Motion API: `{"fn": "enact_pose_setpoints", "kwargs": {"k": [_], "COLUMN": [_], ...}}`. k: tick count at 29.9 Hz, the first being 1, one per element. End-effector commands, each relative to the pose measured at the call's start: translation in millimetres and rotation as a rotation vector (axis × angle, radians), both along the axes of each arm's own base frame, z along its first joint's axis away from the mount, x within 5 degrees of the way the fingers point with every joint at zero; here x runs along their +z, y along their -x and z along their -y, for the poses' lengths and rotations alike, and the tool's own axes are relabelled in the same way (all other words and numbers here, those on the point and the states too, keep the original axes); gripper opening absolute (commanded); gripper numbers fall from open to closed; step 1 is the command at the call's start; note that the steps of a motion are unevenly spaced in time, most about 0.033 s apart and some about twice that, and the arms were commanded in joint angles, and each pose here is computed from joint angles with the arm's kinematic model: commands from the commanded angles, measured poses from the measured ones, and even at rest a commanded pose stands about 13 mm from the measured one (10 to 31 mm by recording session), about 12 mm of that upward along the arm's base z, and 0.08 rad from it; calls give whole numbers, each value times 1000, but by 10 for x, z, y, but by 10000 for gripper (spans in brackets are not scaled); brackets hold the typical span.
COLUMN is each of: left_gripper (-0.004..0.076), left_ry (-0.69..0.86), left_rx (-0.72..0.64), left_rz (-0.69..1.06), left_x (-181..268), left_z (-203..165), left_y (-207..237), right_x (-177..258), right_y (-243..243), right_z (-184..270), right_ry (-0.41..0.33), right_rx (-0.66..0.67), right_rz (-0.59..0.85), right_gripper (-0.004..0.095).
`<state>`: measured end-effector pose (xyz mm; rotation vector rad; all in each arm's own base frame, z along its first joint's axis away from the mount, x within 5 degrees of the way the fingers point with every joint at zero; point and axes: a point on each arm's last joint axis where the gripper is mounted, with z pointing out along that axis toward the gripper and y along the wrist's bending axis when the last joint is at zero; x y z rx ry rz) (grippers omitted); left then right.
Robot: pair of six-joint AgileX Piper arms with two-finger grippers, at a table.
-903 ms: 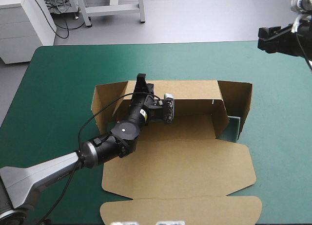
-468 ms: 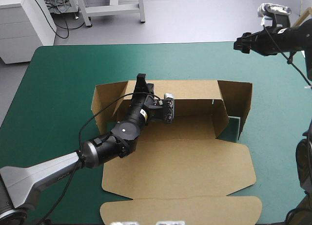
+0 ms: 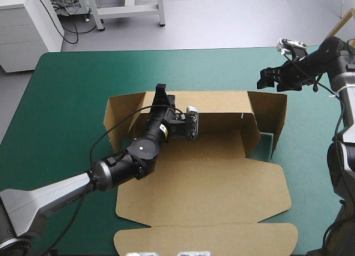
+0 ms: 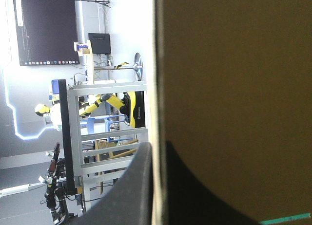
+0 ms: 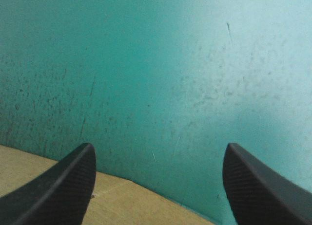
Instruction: Fold the box
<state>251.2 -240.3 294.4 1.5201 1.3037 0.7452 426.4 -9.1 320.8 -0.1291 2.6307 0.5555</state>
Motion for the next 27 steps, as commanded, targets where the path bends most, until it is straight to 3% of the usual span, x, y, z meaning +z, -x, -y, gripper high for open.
{"fn": "enact_pose_setpoints", "kwargs": {"k": [1,10,19,27], "left_gripper": [-10,-10,-10,-10], "left_ry": [51,106,113,114], "left_rx": [17,65,67,63], "left_rz": [14,16,31,29], "left_x": [127,142,155,155], "left_z": [-26,-50,-50,-47], "left_y": [33,21,16,18], "right_x": [255,457,356,286], "right_y": [193,541,760,1151], "right_z": [-17,-25,-62,-155], "right_ry": [7,60,53,37], "right_rx": [9,42,64,63], "right_rz": [67,110,84,343], "right_gripper": [671,671,671,634]}}
